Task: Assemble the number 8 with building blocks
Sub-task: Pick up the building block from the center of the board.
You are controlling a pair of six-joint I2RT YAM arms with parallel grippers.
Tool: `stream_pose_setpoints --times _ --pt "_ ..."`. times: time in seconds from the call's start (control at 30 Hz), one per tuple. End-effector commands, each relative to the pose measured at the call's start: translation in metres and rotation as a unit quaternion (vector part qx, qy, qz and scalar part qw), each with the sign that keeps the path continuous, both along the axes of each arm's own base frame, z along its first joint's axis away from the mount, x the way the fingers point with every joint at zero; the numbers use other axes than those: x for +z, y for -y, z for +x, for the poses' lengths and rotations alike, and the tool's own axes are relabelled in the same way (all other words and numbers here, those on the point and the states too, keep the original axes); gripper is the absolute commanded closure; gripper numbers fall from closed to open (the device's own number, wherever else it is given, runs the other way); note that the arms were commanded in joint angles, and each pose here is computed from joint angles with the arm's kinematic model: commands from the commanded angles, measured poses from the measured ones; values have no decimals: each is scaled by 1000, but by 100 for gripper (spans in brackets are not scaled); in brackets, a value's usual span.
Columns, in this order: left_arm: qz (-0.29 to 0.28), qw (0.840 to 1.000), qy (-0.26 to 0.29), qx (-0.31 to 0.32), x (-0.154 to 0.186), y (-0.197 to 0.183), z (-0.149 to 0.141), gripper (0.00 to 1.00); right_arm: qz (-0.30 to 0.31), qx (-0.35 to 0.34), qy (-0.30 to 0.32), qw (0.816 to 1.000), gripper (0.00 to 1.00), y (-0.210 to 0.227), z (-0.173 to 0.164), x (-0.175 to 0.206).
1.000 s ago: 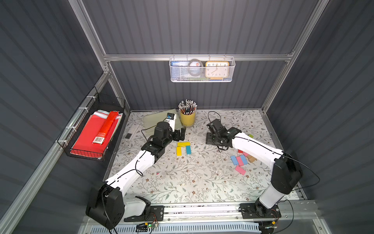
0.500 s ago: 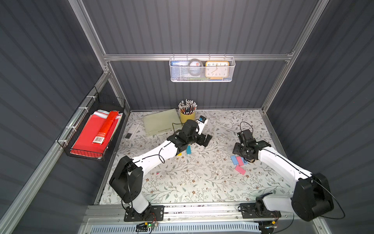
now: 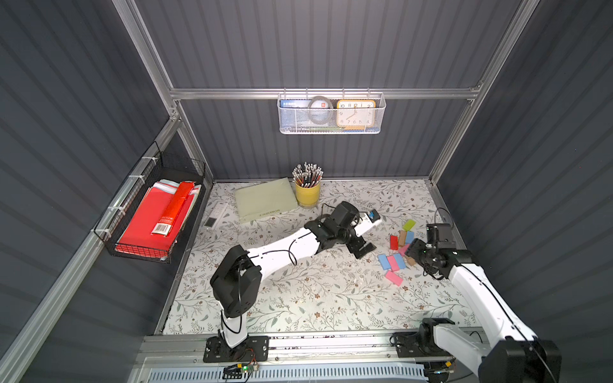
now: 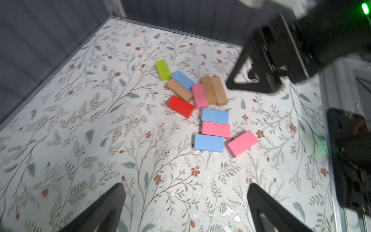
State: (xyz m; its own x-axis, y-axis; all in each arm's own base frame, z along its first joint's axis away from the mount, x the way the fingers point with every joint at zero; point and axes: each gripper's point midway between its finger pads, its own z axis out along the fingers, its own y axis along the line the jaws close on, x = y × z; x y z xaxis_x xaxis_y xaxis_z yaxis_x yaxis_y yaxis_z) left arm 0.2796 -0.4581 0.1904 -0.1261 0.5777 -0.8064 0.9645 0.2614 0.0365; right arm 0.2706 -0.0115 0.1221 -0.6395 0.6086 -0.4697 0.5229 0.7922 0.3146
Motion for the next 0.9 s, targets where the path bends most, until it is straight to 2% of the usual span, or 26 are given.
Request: stream_pose_setpoints --times 0.0,0.13,0.3,0.43,0.67,0.87 --pt "33 991 31 -126 -15 27 -48 1 42 -7 22 999 32 9 2 5" --pt "35 984 40 -173 -24 52 -69 4 58 -29 44 997 32 22 5 11" --pt "65 974 39 -212 -56 78 -90 9 64 -59 68 994 32 43 4 20" --pt "76 971 33 -225 -77 94 -88 10 73 -79 73 991 32 61 -1 20" --pt "112 962 84 -233 -105 97 -73 10 86 -85 86 989 32 73 -8 23" --pt "132 960 78 -234 -127 100 -69 15 92 -83 94 988 32 73 -9 23"
